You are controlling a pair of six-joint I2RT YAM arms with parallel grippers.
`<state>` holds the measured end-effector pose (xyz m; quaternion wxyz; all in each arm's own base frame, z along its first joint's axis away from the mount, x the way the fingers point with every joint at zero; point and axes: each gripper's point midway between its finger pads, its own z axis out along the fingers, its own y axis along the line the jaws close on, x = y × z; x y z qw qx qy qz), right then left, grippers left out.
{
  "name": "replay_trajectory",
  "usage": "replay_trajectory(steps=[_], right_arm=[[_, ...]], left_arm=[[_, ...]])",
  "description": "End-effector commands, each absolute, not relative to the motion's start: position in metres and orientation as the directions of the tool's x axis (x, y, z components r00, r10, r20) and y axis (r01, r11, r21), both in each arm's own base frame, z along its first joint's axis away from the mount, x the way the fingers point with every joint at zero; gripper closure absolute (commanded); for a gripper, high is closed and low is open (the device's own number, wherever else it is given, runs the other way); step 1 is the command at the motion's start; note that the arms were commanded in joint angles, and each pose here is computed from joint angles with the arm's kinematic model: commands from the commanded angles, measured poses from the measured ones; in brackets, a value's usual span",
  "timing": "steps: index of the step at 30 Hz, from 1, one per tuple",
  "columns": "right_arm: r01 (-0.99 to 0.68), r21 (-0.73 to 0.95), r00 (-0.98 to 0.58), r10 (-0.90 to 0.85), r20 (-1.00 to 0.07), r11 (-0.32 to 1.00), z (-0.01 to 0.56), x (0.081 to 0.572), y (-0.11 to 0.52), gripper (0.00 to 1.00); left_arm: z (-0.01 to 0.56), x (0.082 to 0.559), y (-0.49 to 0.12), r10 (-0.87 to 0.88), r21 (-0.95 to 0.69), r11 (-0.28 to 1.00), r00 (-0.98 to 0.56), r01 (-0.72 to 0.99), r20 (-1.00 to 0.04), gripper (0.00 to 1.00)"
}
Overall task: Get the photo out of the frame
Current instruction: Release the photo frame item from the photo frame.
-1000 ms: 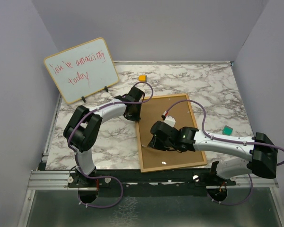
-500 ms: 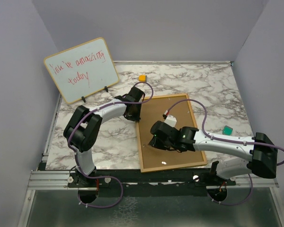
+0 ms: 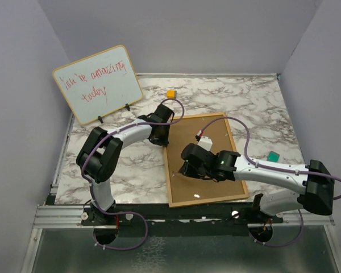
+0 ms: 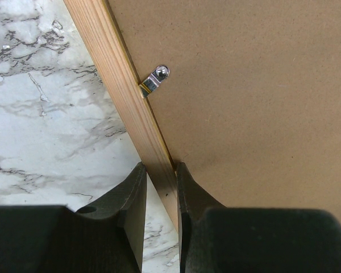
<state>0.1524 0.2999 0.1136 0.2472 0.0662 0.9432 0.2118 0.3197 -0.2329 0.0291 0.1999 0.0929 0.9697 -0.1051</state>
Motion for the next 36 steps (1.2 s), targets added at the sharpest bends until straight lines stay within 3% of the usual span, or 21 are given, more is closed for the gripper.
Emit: replay_trajectory(steps=[1,9,36], right_arm=[[0.017,0.441,-0.852,0.244,-0.464,0.897,0.133,0.154,0.294,0.99],[0.076,0.361,-0.862,0.243,-0.445,0.93,0.117,0.147,0.271,0.99],[0.028,0.384,-0.875,0.209,-0.437,0.923,0.106,0.152,0.297,1.0]], left_arm=[[0.003,0.301,-0.203,0.225,-0.031,0.968,-0.921,0.247,-0.316,1.0],[0.004,0.302,-0.202,0.227,-0.028,0.968,-0.92,0.249,-0.321,1.0],[0.003,0.3,-0.204,0.236,-0.03,0.966,-0.919,0.258,-0.316,1.0]])
